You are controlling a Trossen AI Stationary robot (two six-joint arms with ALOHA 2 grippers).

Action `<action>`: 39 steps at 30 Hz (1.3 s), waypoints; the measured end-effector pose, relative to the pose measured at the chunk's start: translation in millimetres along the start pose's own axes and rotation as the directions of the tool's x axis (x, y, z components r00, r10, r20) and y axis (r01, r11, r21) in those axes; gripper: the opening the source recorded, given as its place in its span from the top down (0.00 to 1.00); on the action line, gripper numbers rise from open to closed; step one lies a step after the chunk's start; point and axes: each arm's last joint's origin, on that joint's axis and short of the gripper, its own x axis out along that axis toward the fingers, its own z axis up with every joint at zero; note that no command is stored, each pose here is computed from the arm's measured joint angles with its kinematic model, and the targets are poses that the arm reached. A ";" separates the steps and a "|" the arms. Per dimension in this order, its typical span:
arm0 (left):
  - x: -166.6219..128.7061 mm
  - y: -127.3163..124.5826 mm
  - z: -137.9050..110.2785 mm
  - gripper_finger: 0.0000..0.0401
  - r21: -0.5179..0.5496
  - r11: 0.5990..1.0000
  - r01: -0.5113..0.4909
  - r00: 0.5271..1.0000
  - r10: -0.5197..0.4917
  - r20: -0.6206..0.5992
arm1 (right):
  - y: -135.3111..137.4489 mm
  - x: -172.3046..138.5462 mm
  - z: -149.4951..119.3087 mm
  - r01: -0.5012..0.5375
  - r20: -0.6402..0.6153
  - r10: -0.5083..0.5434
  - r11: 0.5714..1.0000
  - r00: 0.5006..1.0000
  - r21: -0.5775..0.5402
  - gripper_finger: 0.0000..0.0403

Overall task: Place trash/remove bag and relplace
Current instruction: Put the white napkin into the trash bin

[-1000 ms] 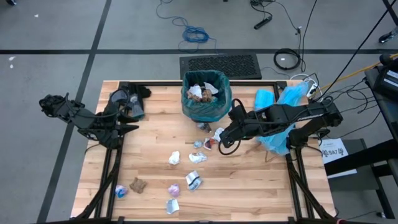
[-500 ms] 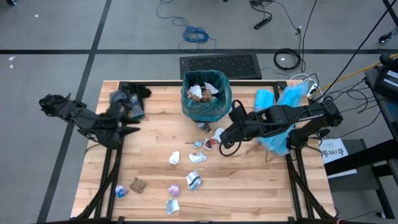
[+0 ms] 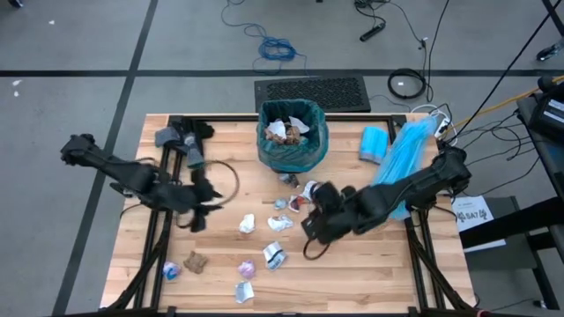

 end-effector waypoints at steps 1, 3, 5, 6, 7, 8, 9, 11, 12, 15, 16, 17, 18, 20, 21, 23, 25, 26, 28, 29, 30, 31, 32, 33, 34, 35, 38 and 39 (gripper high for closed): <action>6.5 -2.3 1.4 0.61 -0.012 1.000 0.018 0.999 -0.019 -0.028 | 4.2 5.7 -6.3 0.012 -0.014 -0.012 1.000 1.000 -0.001 0.52; 20.5 -4.9 3.2 0.61 -0.028 0.999 0.035 0.995 -0.038 -0.093 | 11.7 16.1 -20.0 0.029 -0.066 -0.029 1.000 0.997 -0.003 0.52; 32.9 -7.5 7.2 0.61 -0.026 0.998 0.064 0.991 -0.066 -0.118 | 18.1 24.3 -33.0 0.041 -0.114 -0.041 0.999 0.993 0.001 0.53; 38.4 -8.9 9.0 0.61 -0.018 0.996 0.084 0.988 -0.086 -0.128 | 21.7 28.6 -40.3 0.046 -0.133 -0.045 0.999 0.990 -0.002 0.54; 45.0 -10.5 11.5 0.61 -0.010 0.995 0.100 0.986 -0.101 -0.131 | 25.2 31.3 -47.3 0.043 -0.146 -0.043 0.999 0.988 -0.005 0.54; 52.6 -11.9 14.2 0.61 -0.002 0.994 0.112 0.985 -0.111 -0.131 | 28.2 33.7 -54.3 0.042 -0.159 -0.043 0.999 0.986 -0.009 0.54; 60.0 -12.7 15.8 0.61 0.000 0.993 0.121 0.983 -0.120 -0.141 | 30.3 35.3 -60.7 0.044 -0.170 -0.045 0.999 0.984 -0.012 0.55; 73.6 -13.5 17.3 0.61 -0.001 0.988 0.154 0.973 -0.151 -0.176 | 32.4 35.3 -71.4 0.051 -0.180 -0.052 0.999 0.982 -0.012 0.56; 79.8 -13.7 17.2 0.61 -0.003 0.986 0.168 0.966 -0.166 -0.197 | 32.8 33.8 -76.2 0.054 -0.183 -0.055 0.998 0.982 -0.012 0.57; 99.9 -15.6 14.4 0.61 -0.001 0.982 0.188 0.947 -0.182 -0.266 | 31.8 27.9 -87.6 0.065 -0.188 -0.067 0.998 0.980 -0.016 0.59; 106.3 -16.3 12.9 0.61 -0.002 0.983 0.184 0.941 -0.177 -0.288 | 31.1 25.9 -90.9 0.071 -0.190 -0.073 0.997 0.979 -0.016 0.60; 112.0 -16.8 11.7 0.61 -0.004 0.984 0.178 0.937 -0.170 -0.304 | 30.3 23.7 -94.1 0.076 -0.191 -0.078 0.997 0.978 -0.017 0.60; 117.6 -17.2 11.1 0.61 -0.010 0.985 0.172 0.935 -0.166 -0.313 | 29.7 21.8 -96.8 0.080 -0.192 -0.082 0.997 0.978 -0.017 0.61; 128.0 -17.6 9.2 0.61 -0.029 0.987 0.155 0.929 -0.156 -0.335 | 28.7 18.3 -102.1 0.082 -0.194 -0.086 0.996 0.977 -0.029 0.61; 133.9 -17.2 8.0 0.61 -0.047 0.989 0.143 0.926 -0.150 -0.347 | 28.5 16.6 -105.0 0.081 -0.195 -0.086 0.996 0.977 -0.038 0.61; 145.1 -16.3 6.8 0.61 -0.080 0.989 0.122 0.923 -0.142 -0.358 | 27.9 13.9 -109.5 0.078 -0.197 -0.088 0.995 0.976 -0.054 0.61; 156.9 -14.7 4.5 0.61 -0.108 0.989 0.103 0.916 -0.136 -0.378 | 27.5 11.6 -113.2 0.076 -0.199 -0.088 0.995 0.976 -0.067 0.61; 163.6 -14.0 2.9 0.61 -0.117 0.988 0.103 0.911 -0.140 -0.389 | 27.1 10.3 -114.9 0.075 -0.200 -0.089 0.994 0.976 -0.075 0.61; 177.7 -12.2 -2.0 0.61 -0.124 0.989 0.086 0.898 -0.130 -0.420 | 25.8 8.5 -117.7 0.079 -0.200 -0.098 0.992 0.975 -0.100 0.61; 184.7 -11.0 -5.5 0.61 -0.125 0.989 0.073 0.889 -0.121 -0.441 | 25.3 7.5 -119.1 0.079 -0.200 -0.100 0.990 0.975 -0.114 0.61; 191.5 -9.2 -9.3 0.61 -0.129 0.990 0.058 0.878 -0.112 -0.466 | 24.9 6.5 -120.4 0.077 -0.200 -0.102 0.989 0.974 -0.128 0.61; 197.8 -7.8 -12.0 0.62 -0.142 0.989 0.042 0.868 -0.107 -0.486 | 24.5 5.7 -121.6 0.076 -0.200 -0.104 0.987 0.974 -0.143 0.61; 202.8 -6.7 -14.2 0.62 -0.163 0.986 0.025 0.858 -0.105 -0.503 | 23.7 5.1 -122.4 0.080 -0.199 -0.111 0.984 0.974 -0.158 0.61; 206.4 -5.2 -16.2 0.64 -0.186 0.983 0.011 0.850 -0.107 -0.516 | 22.3 4.2 -123.3 0.087 -0.198 -0.123 0.980 0.972 -0.180 0.61; 209.1 -4.0 -18.1 0.68 -0.208 0.978 -0.006 0.839 -0.108 -0.534 | 20.5 3.2 -124.3 0.098 -0.196 -0.138 0.975 0.971 -0.202 0.61; 210.0 -4.0 -17.9 0.73 -0.226 0.974 -0.020 0.833 -0.109 -0.542 | 18.1 2.0 -125.2 0.115 -0.192 -0.160 0.967 0.968 -0.227 0.61; 204.3 -6.9 -9.1 0.93 -0.272 0.962 -0.030 0.843 -0.121 -0.523 | 9.2 -0.4 -125.2 0.190 -0.164 -0.243 0.940 0.956 -0.284 0.61; 200.9 -8.2 -2.6 0.96 -0.287 0.957 -0.033 0.855 -0.122 -0.504 | 6.2 -0.7 -125.4 0.211 -0.156 -0.266 0.931 0.951 -0.298 0.61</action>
